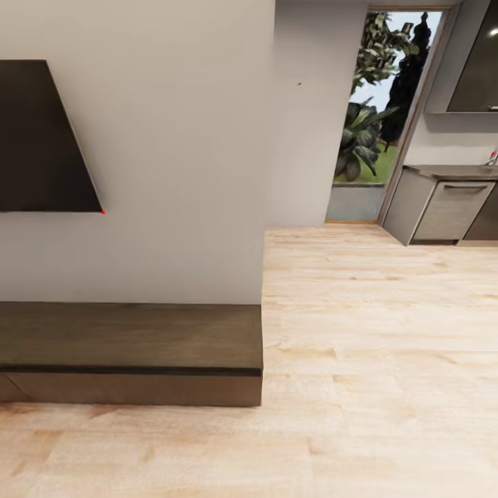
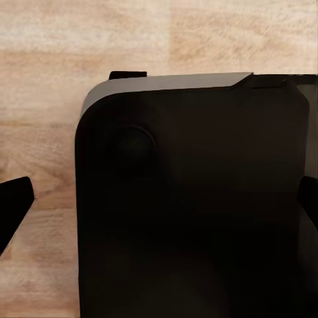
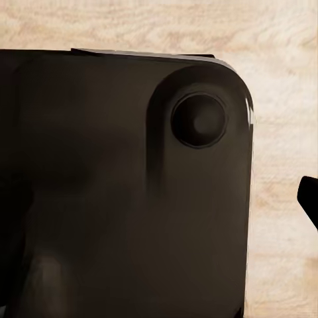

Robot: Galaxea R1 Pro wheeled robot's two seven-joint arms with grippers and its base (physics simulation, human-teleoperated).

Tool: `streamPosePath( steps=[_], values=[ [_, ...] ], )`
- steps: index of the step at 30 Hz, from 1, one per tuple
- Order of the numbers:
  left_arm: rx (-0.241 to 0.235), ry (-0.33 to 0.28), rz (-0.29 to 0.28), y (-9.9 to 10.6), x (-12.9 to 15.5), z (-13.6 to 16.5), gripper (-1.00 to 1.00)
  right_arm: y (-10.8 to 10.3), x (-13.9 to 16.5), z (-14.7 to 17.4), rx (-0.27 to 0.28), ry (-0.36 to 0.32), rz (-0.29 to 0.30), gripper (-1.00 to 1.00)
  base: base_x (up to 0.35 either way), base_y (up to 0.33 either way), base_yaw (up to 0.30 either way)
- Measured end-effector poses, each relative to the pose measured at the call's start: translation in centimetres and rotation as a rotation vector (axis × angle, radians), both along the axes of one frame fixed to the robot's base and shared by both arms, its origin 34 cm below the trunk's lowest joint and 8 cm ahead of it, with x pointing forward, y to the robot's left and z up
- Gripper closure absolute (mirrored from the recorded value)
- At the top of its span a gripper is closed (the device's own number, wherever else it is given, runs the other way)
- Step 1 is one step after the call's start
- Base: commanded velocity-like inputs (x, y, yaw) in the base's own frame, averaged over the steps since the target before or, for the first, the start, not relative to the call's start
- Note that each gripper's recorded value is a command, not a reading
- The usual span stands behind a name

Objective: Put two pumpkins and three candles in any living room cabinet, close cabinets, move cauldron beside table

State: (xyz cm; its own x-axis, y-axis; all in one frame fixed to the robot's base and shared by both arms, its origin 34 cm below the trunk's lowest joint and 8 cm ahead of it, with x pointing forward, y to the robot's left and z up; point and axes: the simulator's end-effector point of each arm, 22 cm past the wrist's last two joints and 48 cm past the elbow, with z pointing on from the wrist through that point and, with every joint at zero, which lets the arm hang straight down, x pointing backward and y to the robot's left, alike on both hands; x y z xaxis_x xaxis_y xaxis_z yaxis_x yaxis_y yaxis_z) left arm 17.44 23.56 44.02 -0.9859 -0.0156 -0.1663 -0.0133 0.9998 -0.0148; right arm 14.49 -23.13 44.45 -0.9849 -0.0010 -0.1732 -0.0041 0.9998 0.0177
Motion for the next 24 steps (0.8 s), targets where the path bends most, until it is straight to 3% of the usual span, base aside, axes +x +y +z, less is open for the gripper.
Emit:
streamPosePath(
  steps=[10, 17, 24],
  values=[
    [0.0, 0.0, 0.0, 0.0, 0.0, 0.0, -1.0, 0.0, 0.0, 0.0, 0.001, 0.0, 0.001, -1.0, 0.288, 0.073, 0.0],
    [0.0, 0.0, 0.0, 0.0, 0.0, 0.0, -1.0, 0.1, 1.0, 0.3, 0.002, -0.056, 0.0, -1.0, 0.174, 0.002, 0.0],
    [0.0, 0.004, 0.0, 0.0, -0.1, 0.0, -1.0, 0.0, 1.1, 0.3, 0.001, -0.064, -0.001, -1.0, 0.139, 0.0, 0.0]
  ],
)
